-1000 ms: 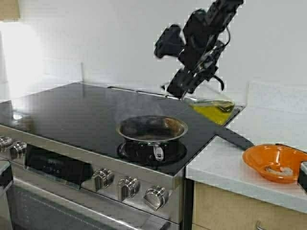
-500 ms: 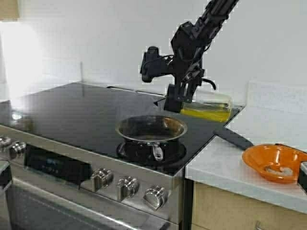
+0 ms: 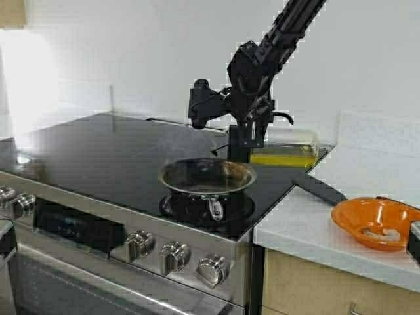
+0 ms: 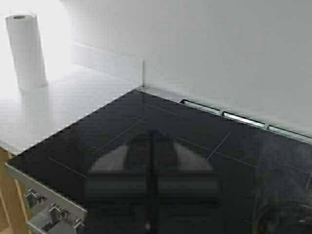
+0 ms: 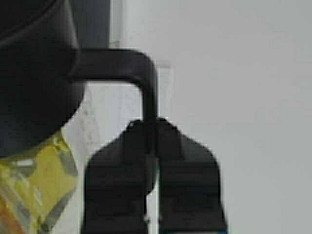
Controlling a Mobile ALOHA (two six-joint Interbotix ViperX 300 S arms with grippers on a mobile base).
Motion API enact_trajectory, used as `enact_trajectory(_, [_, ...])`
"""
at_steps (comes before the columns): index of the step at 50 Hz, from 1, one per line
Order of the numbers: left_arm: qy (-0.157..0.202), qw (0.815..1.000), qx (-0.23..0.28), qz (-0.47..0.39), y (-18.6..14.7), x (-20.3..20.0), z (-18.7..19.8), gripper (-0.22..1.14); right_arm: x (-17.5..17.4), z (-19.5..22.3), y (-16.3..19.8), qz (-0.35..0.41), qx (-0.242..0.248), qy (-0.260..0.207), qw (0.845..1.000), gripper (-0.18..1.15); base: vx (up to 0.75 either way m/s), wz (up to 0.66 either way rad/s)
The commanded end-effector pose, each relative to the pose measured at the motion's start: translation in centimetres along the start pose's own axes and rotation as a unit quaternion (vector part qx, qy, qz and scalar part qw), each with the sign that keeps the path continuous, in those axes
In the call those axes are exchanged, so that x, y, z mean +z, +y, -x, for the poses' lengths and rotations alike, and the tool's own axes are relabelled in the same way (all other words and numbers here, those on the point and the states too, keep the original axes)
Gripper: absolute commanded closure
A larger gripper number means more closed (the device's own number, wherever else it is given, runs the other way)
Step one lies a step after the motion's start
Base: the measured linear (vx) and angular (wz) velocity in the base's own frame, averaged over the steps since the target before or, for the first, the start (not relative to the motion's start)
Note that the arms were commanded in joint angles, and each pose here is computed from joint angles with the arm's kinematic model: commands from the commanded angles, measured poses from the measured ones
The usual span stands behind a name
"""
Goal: Add oil to the pan and cook the shrimp and serve it
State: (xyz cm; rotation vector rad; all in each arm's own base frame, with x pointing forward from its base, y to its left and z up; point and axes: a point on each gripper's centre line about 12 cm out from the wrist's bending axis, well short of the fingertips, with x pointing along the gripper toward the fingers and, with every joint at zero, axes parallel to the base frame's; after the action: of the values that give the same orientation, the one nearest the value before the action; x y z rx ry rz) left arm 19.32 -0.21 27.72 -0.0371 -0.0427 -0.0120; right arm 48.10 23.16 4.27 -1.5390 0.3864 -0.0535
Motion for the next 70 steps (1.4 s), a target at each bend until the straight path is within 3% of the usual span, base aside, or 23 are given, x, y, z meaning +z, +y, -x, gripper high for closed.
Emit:
enact_trajectory(1, [-0.002,1.0,0.001,0.001,0.0,0.2,-0.2,0.89,0.5,-0.3,-2.6,0.01,-0.04,0.007,0.999,0.92,0.0,0.0])
enact_trajectory(12, [-0.003,1.0,0.001,0.001,0.0,0.3,-0.1,0.89,0.8,-0.6,-3.0,0.001,-0.047,0.012,0.999,0.92,0.0,0.0])
enact_trajectory(18, [-0.003,1.0,0.001,0.001,0.0,0.3,-0.1,0.89,0.8,-0.4,-4.9,-0.125,-0.038,0.031,0.991,0.92,0.0,0.0])
enact_trajectory(23, [-0.003,1.0,0.001,0.001,0.0,0.3,-0.1,0.89,0.4,0.4,-6.8,-0.293,-0.012,0.041,0.955,0.92,0.0,0.0])
enact_trajectory(27, [-0.003,1.0,0.001,0.001,0.0,0.3,-0.1,0.89,-0.4,1.5,-7.8,-0.418,0.02,0.044,0.907,0.92,0.0,0.0])
enact_trajectory(33, [-0.003,1.0,0.001,0.001,0.0,0.3,-0.1,0.89,-1.1,3.0,-7.9,-0.519,0.056,0.027,0.853,0.92,0.0,0.0])
enact_trajectory(37, [-0.003,1.0,0.0,0.002,0.0,0.3,-0.1,0.89,-2.1,3.6,-8.4,-0.561,0.054,0.019,0.826,0.92,0.0,0.0])
enact_trajectory(56, [-0.003,1.0,0.001,0.005,0.0,0.2,-0.1,0.89,-7.2,5.3,-11.9,-0.679,0.023,-0.026,0.733,0.92,0.0,0.0])
enact_trajectory(64, [-0.003,1.0,0.001,0.007,0.0,0.3,-0.1,0.89,-10.5,6.5,-14.3,-0.703,0.003,-0.033,0.711,0.92,0.0,0.0])
enact_trajectory(70, [-0.003,1.0,0.001,0.006,0.0,0.3,-0.1,0.89,-14.3,6.7,-16.2,-0.709,-0.015,-0.03,0.705,0.92,0.0,0.0])
